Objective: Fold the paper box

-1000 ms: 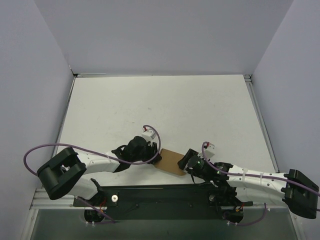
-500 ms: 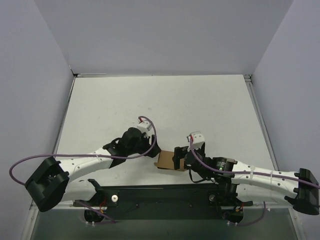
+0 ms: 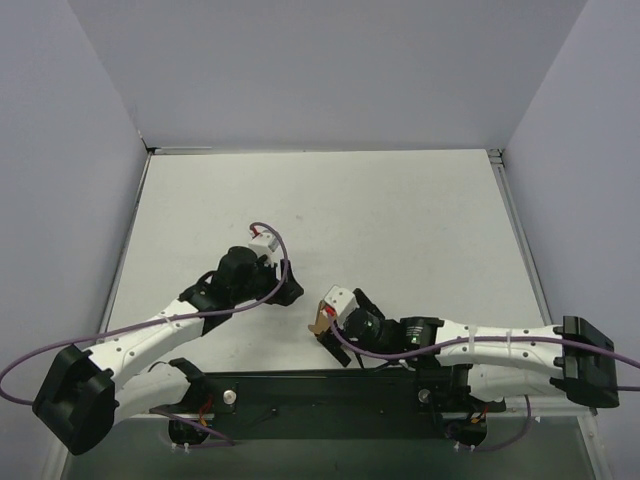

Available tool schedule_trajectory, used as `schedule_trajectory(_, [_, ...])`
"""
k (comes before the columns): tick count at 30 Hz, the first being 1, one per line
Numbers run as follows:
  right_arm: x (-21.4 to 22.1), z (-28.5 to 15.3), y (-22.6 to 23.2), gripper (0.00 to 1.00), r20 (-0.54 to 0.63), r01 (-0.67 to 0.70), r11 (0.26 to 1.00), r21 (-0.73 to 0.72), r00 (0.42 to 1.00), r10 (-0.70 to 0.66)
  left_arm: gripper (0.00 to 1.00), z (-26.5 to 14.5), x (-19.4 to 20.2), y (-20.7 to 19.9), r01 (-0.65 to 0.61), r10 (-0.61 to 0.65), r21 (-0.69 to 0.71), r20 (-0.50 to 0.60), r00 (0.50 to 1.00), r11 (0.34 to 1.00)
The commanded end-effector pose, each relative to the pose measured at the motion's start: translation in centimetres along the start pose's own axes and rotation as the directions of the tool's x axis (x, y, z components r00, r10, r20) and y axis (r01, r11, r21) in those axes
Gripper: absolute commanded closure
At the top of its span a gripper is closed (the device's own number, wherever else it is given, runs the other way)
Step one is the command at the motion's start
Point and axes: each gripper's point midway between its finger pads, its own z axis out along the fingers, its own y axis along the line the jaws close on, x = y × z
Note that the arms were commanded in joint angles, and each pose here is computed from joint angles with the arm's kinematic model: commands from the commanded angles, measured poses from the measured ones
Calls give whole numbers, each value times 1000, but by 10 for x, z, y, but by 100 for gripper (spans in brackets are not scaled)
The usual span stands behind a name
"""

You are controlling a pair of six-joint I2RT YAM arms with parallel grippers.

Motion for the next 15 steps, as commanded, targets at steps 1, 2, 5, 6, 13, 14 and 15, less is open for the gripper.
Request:
schedule_trajectory(1, [-14,1,17,14,-1,169,985,-32,986,-169,26,-15,-11,-5,-13,12,25,10,1000,1000])
schedule_trajectory(2, [-14,6,15,14,-22,197,980,5,980,-197,26,-18,-13,-6,-12,11,24,11,1000,1000])
schedule_trajectory(5, [-10,13,9,14,-82,286,953,102,957,-279,26,-27,-20,-11,-11,10,42,12,1000,999])
schedule_trajectory(6, [-8,15,4,15,-107,308,941,138,949,-295,26,-31,-25,-14,-12,11,53,23,1000,999])
schedule_trajectory(13, [-5,32,-2,18,-220,464,855,231,881,-419,25,-52,-48,-23,-30,26,94,46,999,995])
schedule_trajectory(14, [-4,33,-2,20,-234,501,837,219,860,-453,25,-54,-47,-23,-33,30,95,37,999,995])
schedule_trajectory(15, [-3,35,-2,22,-242,514,830,216,852,-464,25,-56,-48,-23,-38,35,94,37,999,995])
